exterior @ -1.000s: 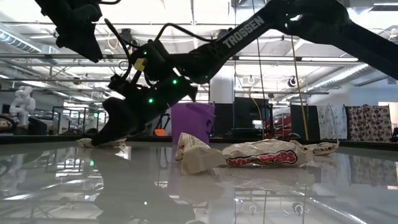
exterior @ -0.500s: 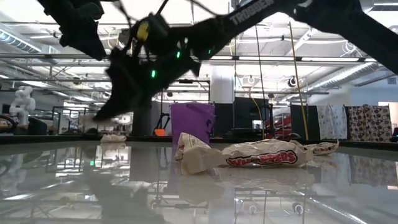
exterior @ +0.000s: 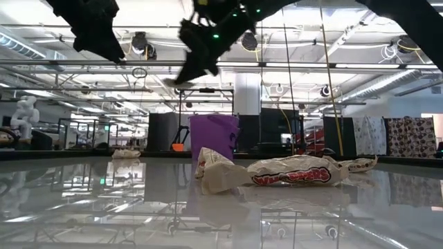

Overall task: Sort candy by brand, put in halloween buckets
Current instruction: Put the white chocolate into the top purple bucket

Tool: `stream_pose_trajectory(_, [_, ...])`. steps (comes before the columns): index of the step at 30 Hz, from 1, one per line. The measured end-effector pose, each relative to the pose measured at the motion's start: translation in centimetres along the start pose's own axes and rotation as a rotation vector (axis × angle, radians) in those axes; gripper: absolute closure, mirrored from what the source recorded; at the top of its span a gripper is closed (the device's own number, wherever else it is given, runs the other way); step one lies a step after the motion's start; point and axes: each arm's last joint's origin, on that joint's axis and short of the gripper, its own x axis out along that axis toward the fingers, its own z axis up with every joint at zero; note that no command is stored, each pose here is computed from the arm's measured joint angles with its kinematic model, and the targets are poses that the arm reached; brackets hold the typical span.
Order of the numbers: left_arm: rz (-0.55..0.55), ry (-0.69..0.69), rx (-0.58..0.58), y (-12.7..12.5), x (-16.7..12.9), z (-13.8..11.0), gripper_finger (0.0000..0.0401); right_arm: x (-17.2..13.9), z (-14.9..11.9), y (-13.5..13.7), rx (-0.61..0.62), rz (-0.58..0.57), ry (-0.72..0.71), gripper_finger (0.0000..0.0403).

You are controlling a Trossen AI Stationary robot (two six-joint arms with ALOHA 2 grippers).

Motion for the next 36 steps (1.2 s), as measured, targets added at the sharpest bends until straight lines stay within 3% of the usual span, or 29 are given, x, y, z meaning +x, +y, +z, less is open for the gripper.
stream_pose_trajectory(6, [-0.044, -0.006, -0.004, -0.2, 0.0, 0.1, 0.0237, -3.6, -0.6, -5.2, 0.098, -0.129, 0.098, 0.0395])
stream_pose_trajectory(14, [-0.051, -0.010, -0.006, -0.2, 0.0, 0.2, 0.0237, -3.5, -3.2, -9.9, 0.244, -0.201, 0.219, 0.0391])
stream_pose_trajectory(27, [-0.048, -0.005, -0.086, -0.2, 0.1, 0.2, 0.0237, -2.7, -4.0, -11.6, 0.305, -0.224, 0.211, 0.0325])
stream_pose_trajectory(36, [0.029, 0.000, -0.135, 0.0, 0.4, 0.2, 0.0237, -2.7, -4.0, -11.6, 0.273, -0.218, 0.213, 0.0298])
